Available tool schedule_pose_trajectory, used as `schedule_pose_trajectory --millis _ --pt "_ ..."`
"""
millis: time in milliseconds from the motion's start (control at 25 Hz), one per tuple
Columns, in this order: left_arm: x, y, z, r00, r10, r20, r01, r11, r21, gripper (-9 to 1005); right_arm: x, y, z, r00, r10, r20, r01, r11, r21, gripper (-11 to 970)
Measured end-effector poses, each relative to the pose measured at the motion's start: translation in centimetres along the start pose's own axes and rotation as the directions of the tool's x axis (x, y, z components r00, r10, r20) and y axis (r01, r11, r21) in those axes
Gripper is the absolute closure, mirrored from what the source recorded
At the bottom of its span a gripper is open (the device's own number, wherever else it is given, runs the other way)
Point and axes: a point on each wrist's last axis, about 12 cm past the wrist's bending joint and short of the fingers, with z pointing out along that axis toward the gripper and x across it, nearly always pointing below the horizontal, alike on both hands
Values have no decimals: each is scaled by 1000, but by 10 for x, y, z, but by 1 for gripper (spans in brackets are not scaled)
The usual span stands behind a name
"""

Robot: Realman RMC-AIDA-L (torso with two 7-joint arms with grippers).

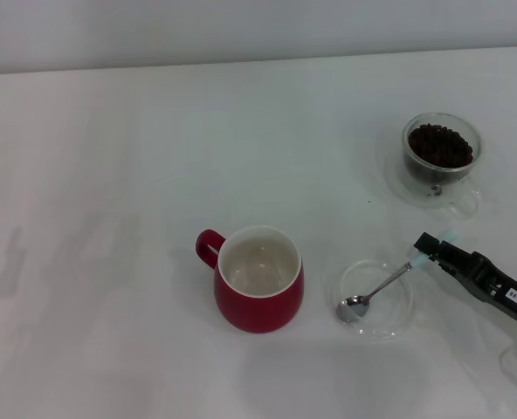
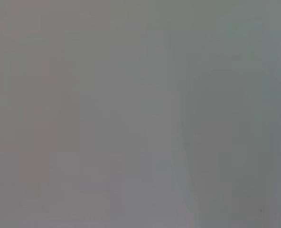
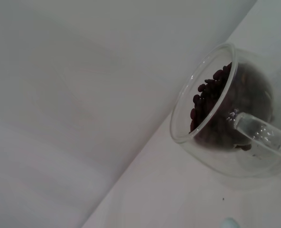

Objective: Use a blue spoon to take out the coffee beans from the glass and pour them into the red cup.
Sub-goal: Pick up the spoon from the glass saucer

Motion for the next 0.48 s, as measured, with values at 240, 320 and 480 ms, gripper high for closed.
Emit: schedule_pose_trajectory --millis 240,320,480 --pt "0 0 0 1000 0 -1 0 1000 0 402 -1 1 0 1000 -1 5 1 1000 -8 740" --pt "0 0 0 1000 0 -2 0 1000 0 402 -1 2 0 1000 -3 6 3 1000 -17 743" --pt "0 0 0 1000 0 -4 0 1000 0 402 -3 7 -1 1000 -14 17 15 998 -60 748"
